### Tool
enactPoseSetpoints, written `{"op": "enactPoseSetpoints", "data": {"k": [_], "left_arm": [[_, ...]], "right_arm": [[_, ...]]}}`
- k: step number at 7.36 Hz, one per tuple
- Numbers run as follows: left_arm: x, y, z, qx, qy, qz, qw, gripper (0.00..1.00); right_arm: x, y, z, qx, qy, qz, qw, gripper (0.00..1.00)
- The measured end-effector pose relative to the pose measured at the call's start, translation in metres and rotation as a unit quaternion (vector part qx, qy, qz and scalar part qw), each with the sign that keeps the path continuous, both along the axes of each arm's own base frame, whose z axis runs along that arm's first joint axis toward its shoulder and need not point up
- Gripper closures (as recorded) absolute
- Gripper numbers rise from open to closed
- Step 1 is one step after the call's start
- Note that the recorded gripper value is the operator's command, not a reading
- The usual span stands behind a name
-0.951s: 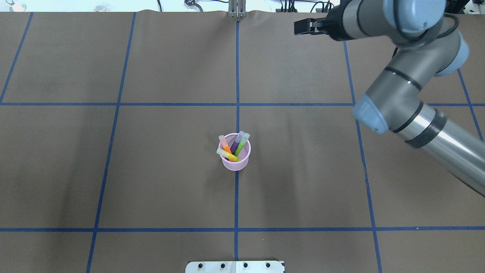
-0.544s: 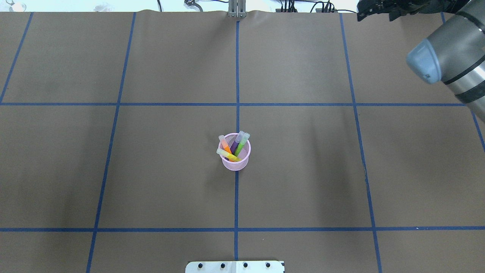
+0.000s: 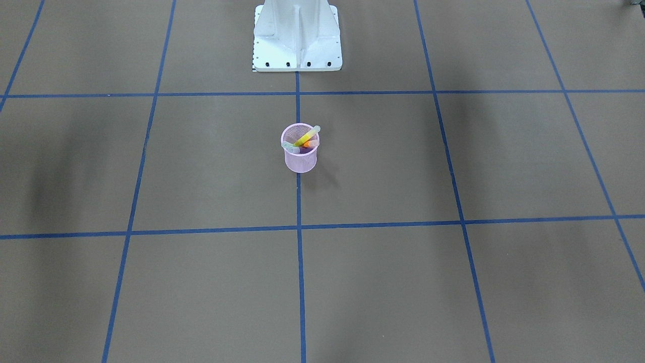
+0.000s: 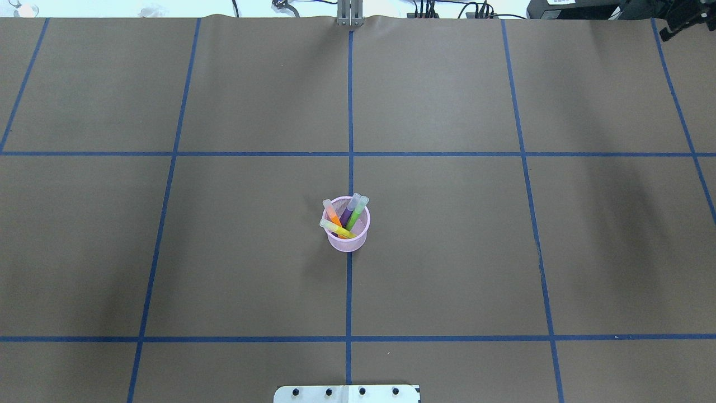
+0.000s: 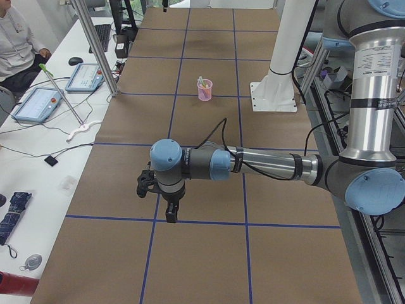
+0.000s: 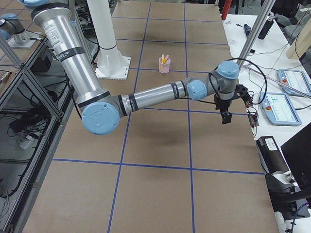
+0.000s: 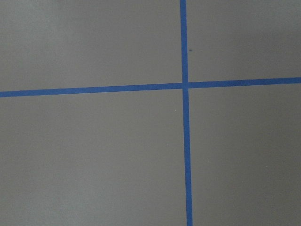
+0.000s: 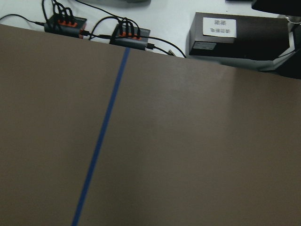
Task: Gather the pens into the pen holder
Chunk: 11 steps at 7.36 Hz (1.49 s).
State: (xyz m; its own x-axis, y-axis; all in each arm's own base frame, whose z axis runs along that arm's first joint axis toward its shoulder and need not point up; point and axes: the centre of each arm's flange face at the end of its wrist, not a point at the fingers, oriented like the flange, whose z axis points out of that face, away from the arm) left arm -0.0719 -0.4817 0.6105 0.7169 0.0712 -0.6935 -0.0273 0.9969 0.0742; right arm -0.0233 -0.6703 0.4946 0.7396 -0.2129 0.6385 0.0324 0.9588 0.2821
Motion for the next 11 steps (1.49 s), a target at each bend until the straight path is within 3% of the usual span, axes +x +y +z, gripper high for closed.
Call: {"op": "enactPoseSetpoints", "data": {"k": [3, 5, 7, 11], "left_arm": [[0.001, 0.0, -0.004, 0.012, 0.003, 0.0, 0.9999, 0.0], [0.001, 0.003, 0.002, 0.006, 0.003, -0.001, 1.0, 0.0], [0.001, 0.004, 0.004, 0.005, 0.002, 0.0, 1.0, 0.0], [0.001, 0.01, 0.009, 0.006, 0.002, 0.001, 1.0, 0.0]], "right_arm": [[0.091, 0.097, 0.154, -0.032, 0.023, -0.04, 0.9984, 0.0], [0.125, 0.159, 0.214, -0.062, 0.023, -0.034, 0.9972, 0.0], [0.146, 0.184, 0.232, -0.079, 0.02, -0.012, 0.9966, 0.0], [0.156, 0.185, 0.222, -0.071, 0.017, 0.002, 0.9973, 0.0]]}}
